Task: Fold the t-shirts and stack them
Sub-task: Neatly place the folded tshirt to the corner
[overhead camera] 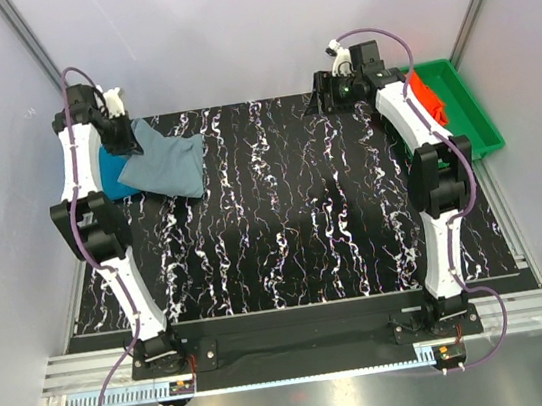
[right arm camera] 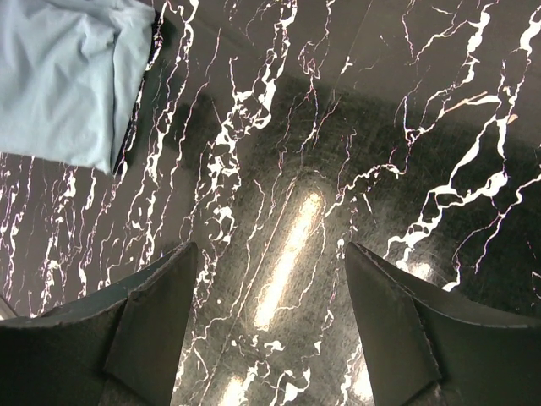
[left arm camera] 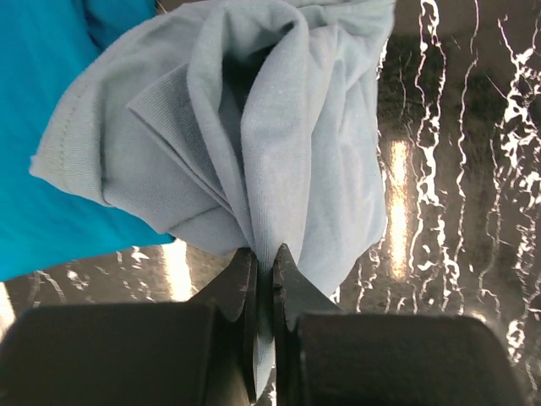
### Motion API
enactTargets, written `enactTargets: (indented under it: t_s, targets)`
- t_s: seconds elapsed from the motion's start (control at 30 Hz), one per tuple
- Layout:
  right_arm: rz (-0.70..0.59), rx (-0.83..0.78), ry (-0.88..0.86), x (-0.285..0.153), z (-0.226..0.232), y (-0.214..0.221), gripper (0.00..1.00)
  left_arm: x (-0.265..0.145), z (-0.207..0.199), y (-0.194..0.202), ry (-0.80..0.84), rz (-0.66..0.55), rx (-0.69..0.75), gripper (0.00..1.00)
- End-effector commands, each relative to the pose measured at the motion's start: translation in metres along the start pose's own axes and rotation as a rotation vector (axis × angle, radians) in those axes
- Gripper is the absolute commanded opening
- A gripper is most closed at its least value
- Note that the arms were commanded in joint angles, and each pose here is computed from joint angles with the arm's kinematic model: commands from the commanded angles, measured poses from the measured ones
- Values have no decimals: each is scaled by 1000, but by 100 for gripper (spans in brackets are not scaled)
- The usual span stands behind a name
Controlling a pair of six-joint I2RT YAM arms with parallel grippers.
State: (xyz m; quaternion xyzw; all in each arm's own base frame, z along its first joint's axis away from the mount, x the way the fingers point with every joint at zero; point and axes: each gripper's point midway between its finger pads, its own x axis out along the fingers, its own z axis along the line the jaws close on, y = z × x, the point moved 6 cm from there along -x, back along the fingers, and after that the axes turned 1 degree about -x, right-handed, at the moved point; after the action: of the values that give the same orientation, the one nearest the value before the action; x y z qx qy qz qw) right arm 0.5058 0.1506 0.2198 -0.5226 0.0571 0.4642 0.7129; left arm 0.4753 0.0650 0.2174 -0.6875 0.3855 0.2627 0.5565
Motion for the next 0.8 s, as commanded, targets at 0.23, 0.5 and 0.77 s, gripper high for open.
enactTargets:
  t_s: [0.23, 0.5, 0.77]
  targets:
    - [-89, -68, -5, -33, 18, -21, 78, -50, 19, -43, -177, -183, 88, 0]
    - [-87, -69, -4, -37, 18, -18, 79, -49, 31, -44, -304, -173, 137, 0]
    - [-80, -67, -3, -33, 16, -16, 79, -65, 49, -62, -489, -239, 147, 0]
